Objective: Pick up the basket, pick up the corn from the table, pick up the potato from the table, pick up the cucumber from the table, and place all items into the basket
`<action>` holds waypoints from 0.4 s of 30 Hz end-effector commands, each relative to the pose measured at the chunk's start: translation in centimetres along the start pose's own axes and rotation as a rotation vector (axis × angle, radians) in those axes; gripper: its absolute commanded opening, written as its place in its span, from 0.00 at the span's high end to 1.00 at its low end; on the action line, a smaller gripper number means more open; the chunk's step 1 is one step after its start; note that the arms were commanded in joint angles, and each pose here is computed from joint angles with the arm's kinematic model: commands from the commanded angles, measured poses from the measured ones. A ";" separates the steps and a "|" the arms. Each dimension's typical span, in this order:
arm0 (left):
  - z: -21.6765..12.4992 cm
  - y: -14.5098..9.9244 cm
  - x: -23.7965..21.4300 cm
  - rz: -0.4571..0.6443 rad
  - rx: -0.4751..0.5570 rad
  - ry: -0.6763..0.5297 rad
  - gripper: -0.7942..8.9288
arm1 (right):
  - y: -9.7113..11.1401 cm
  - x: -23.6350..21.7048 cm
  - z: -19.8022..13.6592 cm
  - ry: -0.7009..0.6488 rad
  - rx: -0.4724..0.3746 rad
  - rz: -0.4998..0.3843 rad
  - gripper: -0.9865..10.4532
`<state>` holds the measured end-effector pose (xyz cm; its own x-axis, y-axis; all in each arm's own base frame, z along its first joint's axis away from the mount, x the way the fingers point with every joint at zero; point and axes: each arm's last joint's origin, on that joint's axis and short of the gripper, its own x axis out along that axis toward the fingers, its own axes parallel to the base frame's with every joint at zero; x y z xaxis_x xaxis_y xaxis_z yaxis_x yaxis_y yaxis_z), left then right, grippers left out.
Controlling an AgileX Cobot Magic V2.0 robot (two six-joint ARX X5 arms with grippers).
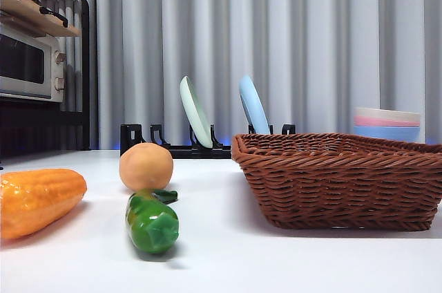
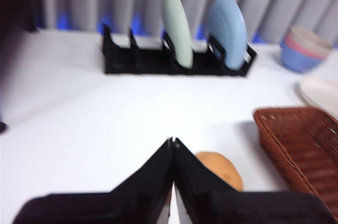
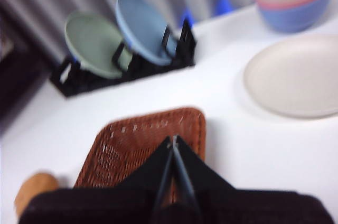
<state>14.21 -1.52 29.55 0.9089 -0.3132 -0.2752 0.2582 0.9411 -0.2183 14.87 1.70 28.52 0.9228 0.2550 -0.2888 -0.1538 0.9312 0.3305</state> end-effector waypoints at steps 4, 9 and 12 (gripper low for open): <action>1.7 0.0 2.5 -0.121 -0.014 0.184 0.92 | 0.6 2.4 2.1 0.278 -0.133 0.087 0.91; 2.4 0.3 4.2 -0.158 -0.025 0.277 0.76 | 0.5 4.4 3.0 0.418 -0.154 0.090 0.73; 2.3 0.5 4.8 -0.150 -0.037 0.299 0.55 | 0.3 5.4 2.9 0.452 -0.145 0.084 0.58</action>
<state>19.40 -2.30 30.26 0.7259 -0.4759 -0.4965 0.3563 0.8777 -0.3204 20.68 2.59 29.74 0.6710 0.3877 -0.6320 -0.2848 0.9218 0.2631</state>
